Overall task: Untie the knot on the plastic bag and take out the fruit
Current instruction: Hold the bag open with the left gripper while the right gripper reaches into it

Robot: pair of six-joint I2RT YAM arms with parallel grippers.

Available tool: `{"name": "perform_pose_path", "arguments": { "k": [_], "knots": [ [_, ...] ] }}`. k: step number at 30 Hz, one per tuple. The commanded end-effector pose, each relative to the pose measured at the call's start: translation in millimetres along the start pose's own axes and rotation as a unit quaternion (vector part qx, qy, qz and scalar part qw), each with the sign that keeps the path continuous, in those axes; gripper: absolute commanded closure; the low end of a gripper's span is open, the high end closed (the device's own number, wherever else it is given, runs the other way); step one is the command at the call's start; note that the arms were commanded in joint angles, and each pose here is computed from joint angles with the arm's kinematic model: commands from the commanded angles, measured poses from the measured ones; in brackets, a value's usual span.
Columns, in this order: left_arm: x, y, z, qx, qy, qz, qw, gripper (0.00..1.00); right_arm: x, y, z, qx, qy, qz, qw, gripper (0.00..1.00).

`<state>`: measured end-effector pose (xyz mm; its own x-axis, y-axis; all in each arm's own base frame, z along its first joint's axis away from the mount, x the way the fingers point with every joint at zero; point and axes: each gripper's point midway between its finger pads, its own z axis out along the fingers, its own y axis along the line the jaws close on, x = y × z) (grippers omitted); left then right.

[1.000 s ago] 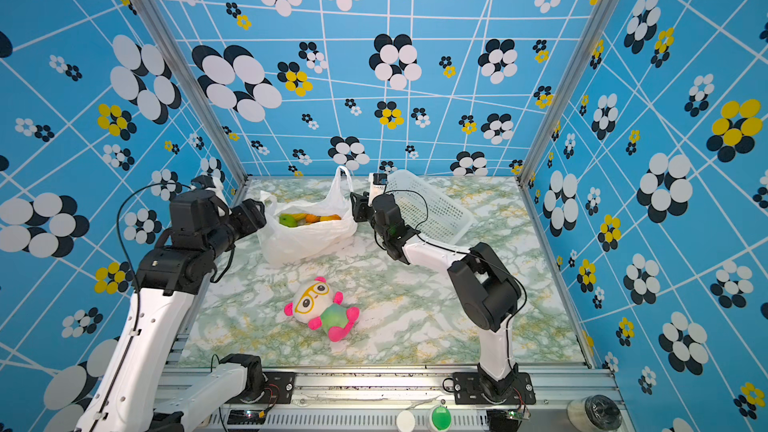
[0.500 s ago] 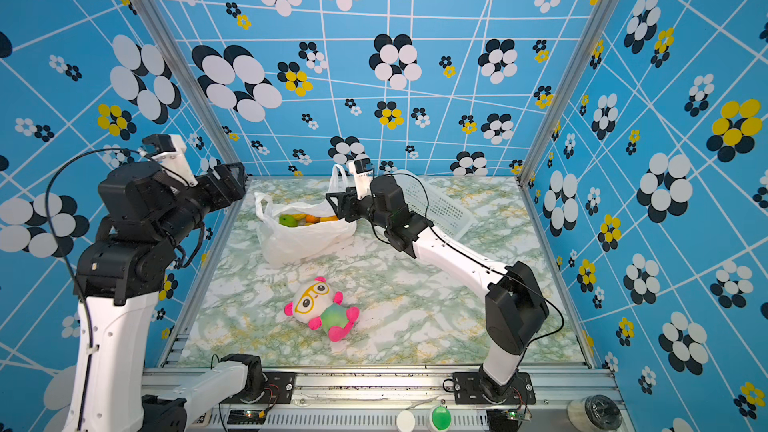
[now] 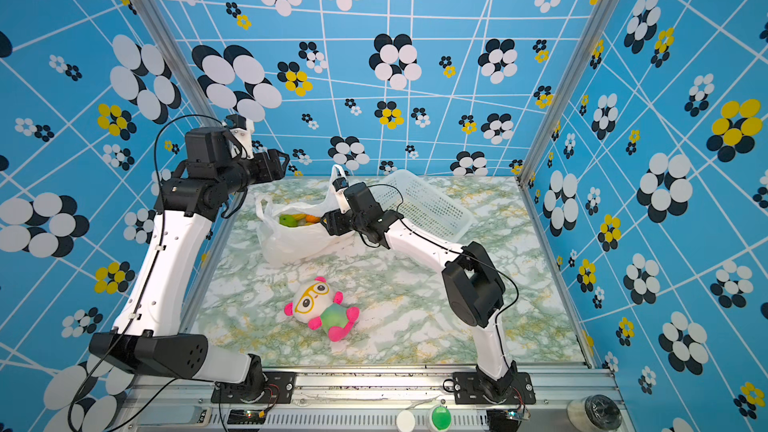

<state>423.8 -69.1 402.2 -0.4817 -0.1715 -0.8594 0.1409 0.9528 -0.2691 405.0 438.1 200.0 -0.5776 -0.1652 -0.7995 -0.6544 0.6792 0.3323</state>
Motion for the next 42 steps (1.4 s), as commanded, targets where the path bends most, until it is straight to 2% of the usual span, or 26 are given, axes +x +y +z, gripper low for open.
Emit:
{"name": "perform_pose_path", "arguments": {
  "k": [1, 3, 7, 10, 11, 16, 18, 21, 25, 29, 35, 42],
  "knots": [
    [13, 11, 5, -0.022, 0.016, 0.032, 0.999, 0.19, 0, 1, -1, 0.01, 0.0, -0.002, 1.0, 0.31],
    [21, 20, 12, -0.038, 0.02, 0.046, 0.998, 0.18, 8, 3, -1, 0.015, 0.002, -0.002, 1.0, 0.31],
    [35, 19, 29, -0.019, 0.053, 0.066, 0.996, 0.18, 20, 10, 6, 0.01, 0.007, 0.006, 1.0, 0.34],
    [49, 31, 39, -0.04, 0.076, 0.085, 0.993, 0.18, 20, 17, 8, 0.012, -0.004, 0.002, 1.0, 0.36],
    [54, 32, 41, -0.043, 0.083, 0.095, 0.991, 0.17, 32, 15, 12, 0.017, 0.003, 0.003, 1.0, 0.36],
    [75, 29, 43, -0.047, 0.076, 0.158, 0.983, 0.03, 47, 31, 30, 0.003, 0.005, 0.02, 1.0, 0.41],
    [79, 27, 44, -0.044, 0.077, 0.176, 0.98, 0.04, 51, 28, 34, 0.014, -0.004, 0.042, 0.999, 0.41],
    [80, 36, 44, -0.061, 0.077, 0.187, 0.977, 0.05, 55, 32, 37, -0.003, -0.028, 0.075, 0.997, 0.42],
    [90, 44, 50, -0.07, 0.081, 0.202, 0.973, 0.06, 56, 32, 35, -0.007, -0.047, 0.093, 0.995, 0.43],
    [107, 61, 65, -0.101, 0.103, 0.227, 0.963, 0.14, 57, 30, 35, -0.003, -0.051, 0.097, 0.994, 0.43],
    [111, 78, 69, -0.143, 0.114, 0.238, 0.954, 0.1, 58, 30, 37, -0.004, -0.05, 0.101, 0.994, 0.43],
    [144, 74, 85, -0.099, 0.175, 0.271, 0.942, 0.07, 57, 31, 37, -0.005, -0.051, 0.101, 0.994, 0.42]
  ]
}}
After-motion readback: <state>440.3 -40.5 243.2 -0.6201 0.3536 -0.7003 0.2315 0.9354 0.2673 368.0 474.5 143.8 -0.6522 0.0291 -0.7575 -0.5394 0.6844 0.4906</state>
